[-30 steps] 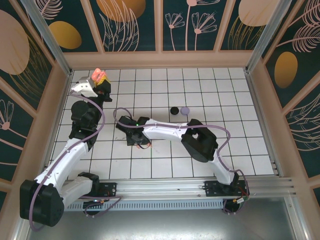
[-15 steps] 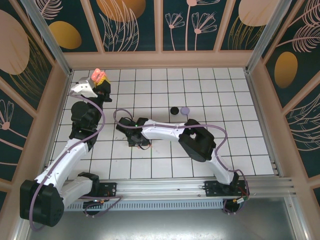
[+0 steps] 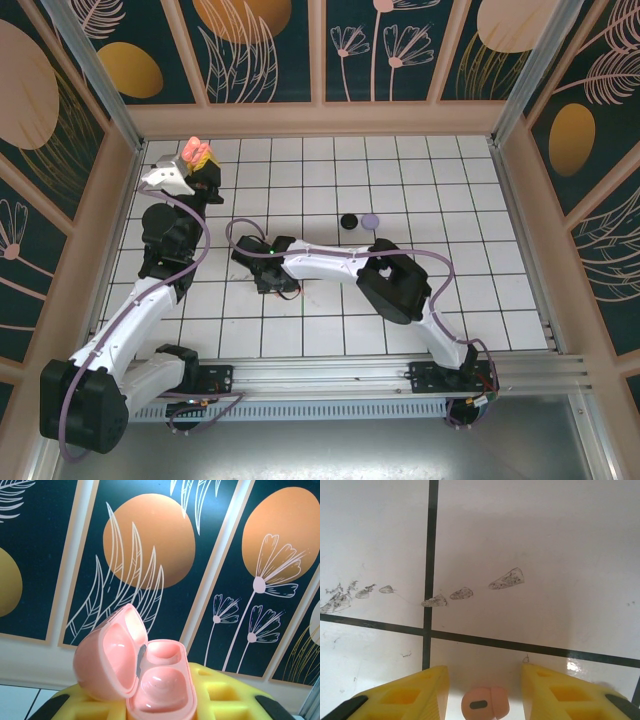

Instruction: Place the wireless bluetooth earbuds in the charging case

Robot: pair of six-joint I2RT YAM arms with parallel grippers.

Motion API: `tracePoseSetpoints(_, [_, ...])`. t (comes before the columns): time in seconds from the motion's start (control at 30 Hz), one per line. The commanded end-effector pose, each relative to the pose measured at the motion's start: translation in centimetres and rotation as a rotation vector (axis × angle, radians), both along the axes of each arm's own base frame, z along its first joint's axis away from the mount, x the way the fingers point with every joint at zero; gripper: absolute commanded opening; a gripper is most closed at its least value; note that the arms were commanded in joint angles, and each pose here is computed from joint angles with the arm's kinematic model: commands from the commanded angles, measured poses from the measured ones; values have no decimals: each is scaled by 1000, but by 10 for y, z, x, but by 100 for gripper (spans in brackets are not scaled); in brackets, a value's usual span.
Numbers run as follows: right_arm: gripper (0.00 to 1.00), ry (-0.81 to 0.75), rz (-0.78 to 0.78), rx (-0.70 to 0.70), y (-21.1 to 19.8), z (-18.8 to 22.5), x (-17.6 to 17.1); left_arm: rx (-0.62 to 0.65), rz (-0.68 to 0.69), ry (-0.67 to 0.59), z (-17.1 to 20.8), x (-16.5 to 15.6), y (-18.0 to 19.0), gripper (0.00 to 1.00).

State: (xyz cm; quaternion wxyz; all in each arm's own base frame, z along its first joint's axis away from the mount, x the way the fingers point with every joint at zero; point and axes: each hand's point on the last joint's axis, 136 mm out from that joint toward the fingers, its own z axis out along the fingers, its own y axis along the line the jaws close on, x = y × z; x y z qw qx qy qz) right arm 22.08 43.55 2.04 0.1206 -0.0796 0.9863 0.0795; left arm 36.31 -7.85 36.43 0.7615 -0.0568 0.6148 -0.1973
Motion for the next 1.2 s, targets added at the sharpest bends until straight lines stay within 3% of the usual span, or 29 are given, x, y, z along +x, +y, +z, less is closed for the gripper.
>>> tracePoseSetpoints(0.0, [42, 21, -3, -37, 0, -10, -11, -9, 14, -50, 12, -6, 5, 0])
tracePoseSetpoints(0.63, [39, 20, 2, -63, -3, -16, -15, -16, 11, -52, 12, -5, 5, 0])
tracePoseSetpoints(1.17, [28, 12, 3, -57, 0, -16, -13, -23, 9, -47, 9, -4, 5, 0])
